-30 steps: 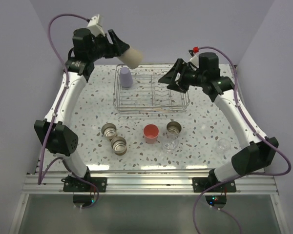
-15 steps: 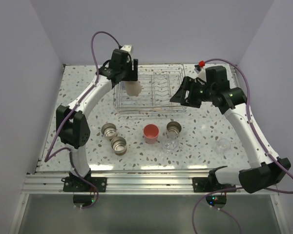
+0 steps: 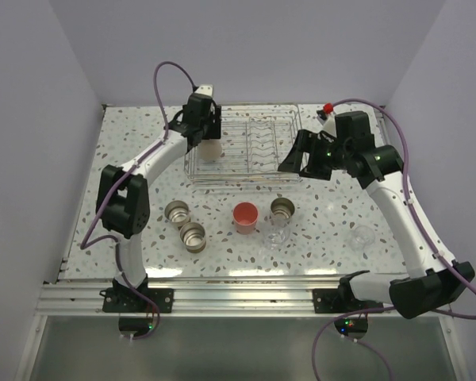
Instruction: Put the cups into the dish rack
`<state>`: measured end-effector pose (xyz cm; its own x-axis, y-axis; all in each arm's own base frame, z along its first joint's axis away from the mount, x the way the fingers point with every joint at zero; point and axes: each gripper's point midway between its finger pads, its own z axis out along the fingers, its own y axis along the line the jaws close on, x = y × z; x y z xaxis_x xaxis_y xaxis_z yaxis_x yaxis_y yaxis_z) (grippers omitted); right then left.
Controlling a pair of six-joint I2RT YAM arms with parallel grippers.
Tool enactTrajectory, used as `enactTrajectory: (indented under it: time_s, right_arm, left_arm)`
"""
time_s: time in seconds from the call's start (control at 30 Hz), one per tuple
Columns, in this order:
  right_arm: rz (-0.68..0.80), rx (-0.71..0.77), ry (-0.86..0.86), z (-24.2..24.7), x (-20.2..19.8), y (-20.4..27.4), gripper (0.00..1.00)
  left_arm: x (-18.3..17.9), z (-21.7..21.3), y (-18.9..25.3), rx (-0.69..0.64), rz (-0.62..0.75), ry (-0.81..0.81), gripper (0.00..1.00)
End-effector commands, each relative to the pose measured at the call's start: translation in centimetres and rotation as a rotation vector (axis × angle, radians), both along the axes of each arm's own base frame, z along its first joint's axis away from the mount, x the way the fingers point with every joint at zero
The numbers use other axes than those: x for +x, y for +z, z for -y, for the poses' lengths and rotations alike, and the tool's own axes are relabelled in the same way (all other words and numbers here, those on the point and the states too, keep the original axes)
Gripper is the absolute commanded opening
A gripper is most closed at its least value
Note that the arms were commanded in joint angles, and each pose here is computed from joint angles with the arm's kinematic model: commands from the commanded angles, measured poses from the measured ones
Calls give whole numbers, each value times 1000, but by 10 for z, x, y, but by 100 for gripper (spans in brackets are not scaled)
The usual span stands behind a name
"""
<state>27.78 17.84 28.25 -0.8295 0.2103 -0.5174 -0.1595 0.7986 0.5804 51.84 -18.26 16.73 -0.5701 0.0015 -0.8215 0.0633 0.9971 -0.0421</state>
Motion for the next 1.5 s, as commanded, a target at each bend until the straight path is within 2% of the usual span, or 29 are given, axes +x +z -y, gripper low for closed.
enactTrajectory:
  time_s: [0.0,0.17,0.27,0.4,0.47,0.53,0.57,0.6,0.67,0.7,0.8,0.93,0.97,1.0,1.2,1.3,1.37,1.47]
  right_arm:
    - [32,-36,-14,10,-5,6,79]
    - [42,-61,-24,15,-7,7,80]
    - [36,-76,-25,17,-8,5,80]
    - [25,-88,-21,18,-7,2,80]
    - [26,-86,-22,18,-6,3,80]
    - [25,-88,-21,17,-4,2,80]
    - [24,-89,-22,18,-4,2,80]
    - [20,-91,-20,17,-4,1,80]
    - [18,-90,-19,16,-3,1,80]
    - [15,-91,-16,16,-2,0,80]
    - [11,-92,-18,16,-1,-2,82]
    - [5,-95,-19,16,0,-5,86]
    - [0,-96,-20,16,0,-8,87]
    - [1,-96,-22,16,1,-8,93]
    - [-13,-125,-31,19,1,-24,96]
    - [-48,-145,-33,19,1,-39,96]
    - [-68,-125,10,3,-5,-48,96]
    - [-67,-180,92,-21,-10,-57,95]
  left_arm:
    - [19,-8,22,5,128,67,0]
    - [30,-15,9,-6,114,82,0]
    - [35,-18,0,-14,102,82,7]
    - [37,-20,-12,5,88,92,27]
    - [38,-23,-17,15,85,105,33]
    - [39,-25,-20,26,86,111,46]
    - [39,-25,-20,25,88,112,46]
    - [40,-25,-20,26,91,110,53]
    - [41,-25,-18,26,98,112,62]
    - [41,-25,-18,26,98,112,70]
    - [41,-24,-14,22,106,106,84]
    - [38,-18,-5,0,111,66,96]
    - [38,-17,-3,-5,113,60,98]
    - [36,-17,4,-10,119,57,99]
    - [25,-16,46,-73,170,51,100]
    - [18,-13,78,-185,202,50,100]
    - [8,-7,105,-269,236,29,100]
    - [-4,-7,135,-333,274,18,100]
